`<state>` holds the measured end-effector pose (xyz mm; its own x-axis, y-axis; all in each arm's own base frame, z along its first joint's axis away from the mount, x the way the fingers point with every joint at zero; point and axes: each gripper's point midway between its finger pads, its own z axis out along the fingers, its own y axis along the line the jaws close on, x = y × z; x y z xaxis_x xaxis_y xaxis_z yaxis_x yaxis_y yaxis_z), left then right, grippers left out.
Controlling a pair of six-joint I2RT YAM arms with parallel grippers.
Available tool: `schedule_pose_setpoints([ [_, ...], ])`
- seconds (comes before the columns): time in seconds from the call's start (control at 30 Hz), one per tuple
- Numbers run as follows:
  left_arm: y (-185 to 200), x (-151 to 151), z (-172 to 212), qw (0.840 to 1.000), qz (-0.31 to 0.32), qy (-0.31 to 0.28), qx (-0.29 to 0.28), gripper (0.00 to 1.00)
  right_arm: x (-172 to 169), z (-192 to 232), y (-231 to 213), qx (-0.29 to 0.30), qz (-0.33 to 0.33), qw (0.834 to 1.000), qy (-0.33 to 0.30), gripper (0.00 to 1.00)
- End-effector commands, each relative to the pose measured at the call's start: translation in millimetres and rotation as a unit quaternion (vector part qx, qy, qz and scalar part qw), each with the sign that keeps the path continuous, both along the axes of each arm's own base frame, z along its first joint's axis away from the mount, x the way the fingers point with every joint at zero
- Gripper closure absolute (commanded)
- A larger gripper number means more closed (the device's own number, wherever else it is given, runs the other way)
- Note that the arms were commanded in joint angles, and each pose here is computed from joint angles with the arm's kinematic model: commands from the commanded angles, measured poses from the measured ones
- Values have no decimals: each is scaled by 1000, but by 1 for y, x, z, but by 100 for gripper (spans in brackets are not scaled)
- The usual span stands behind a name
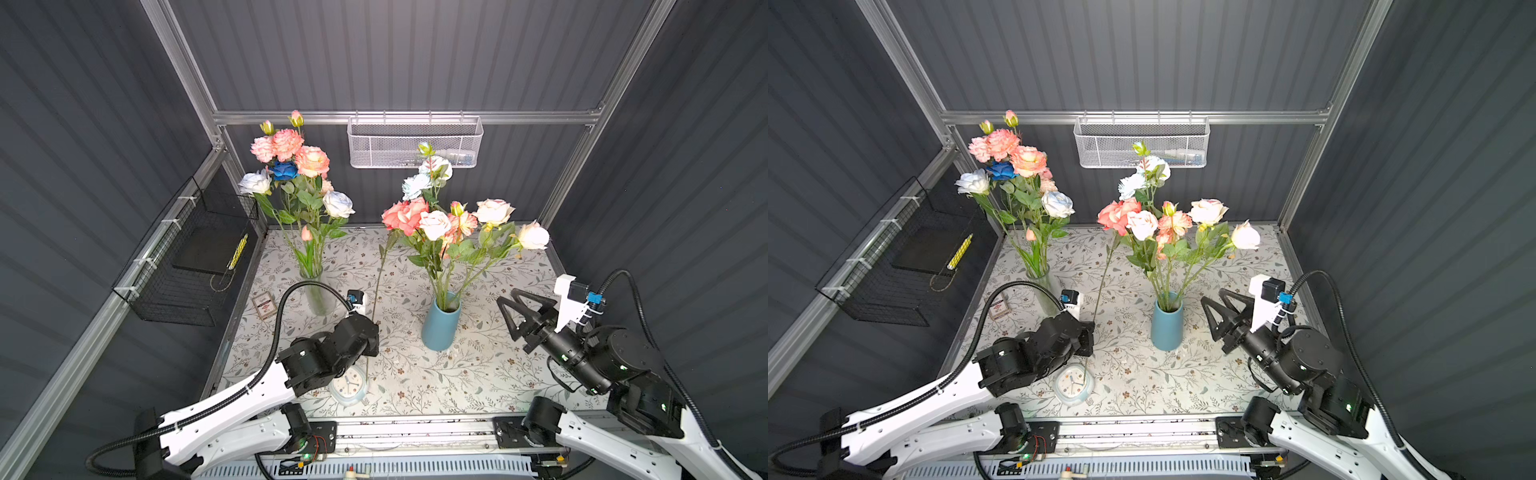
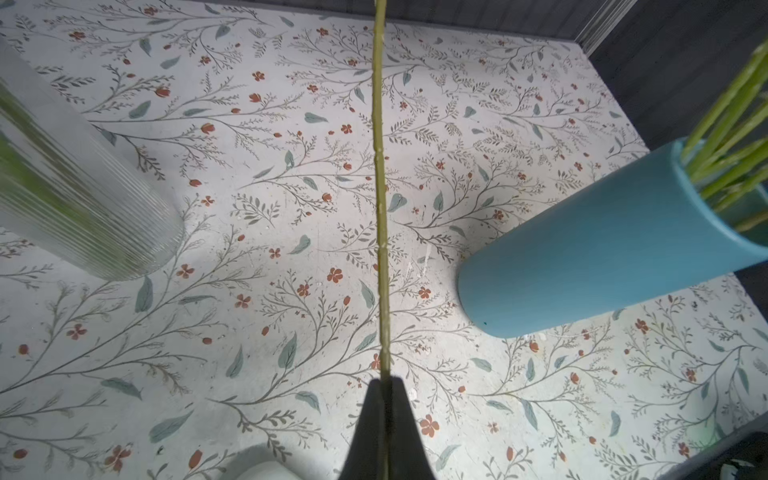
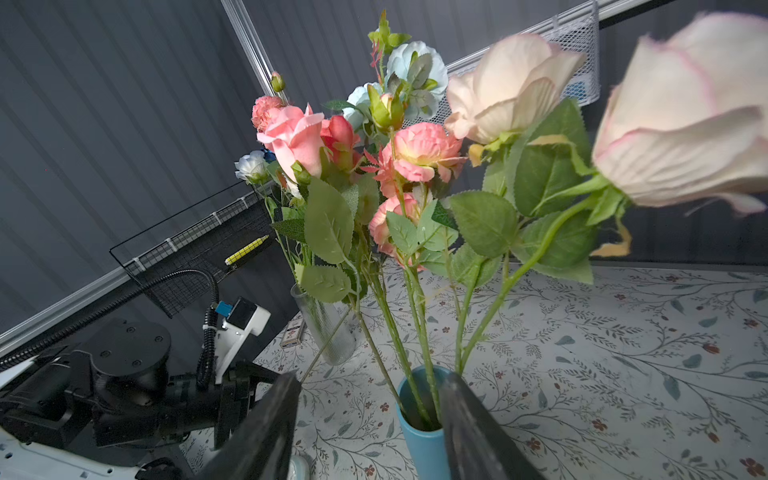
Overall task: Arrange the flowers into the vase
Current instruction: 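Lift the pink rosebud upright with the left gripper while the right approaches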
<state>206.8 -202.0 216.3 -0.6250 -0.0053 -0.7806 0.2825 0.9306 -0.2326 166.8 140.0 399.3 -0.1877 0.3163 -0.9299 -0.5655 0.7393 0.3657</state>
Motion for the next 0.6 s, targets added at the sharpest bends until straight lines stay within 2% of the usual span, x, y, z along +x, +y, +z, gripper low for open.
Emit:
schedule_pose_setpoints([
  [0.0, 9, 7, 48, 998, 7, -60, 3, 100, -2, 19, -1, 21, 4, 1000, -16, 43],
  [0.2, 22, 10, 124, 990, 13, -139, -20, 100, -2, 25, 3, 20, 10, 1000, -19, 43],
  [0.4, 29, 5, 178, 981, 0, -189, -48, 100, -4, 40, 17, 16, 40, 999, -30, 41],
  [0.47, 28, 0, 196, 976, -18, -206, -69, 100, -6, 47, 24, 17, 56, 998, -35, 40],
  [0.57, 16, -15, 220, 965, -78, -228, -108, 100, -9, 58, 39, 17, 91, 995, -43, 38],
])
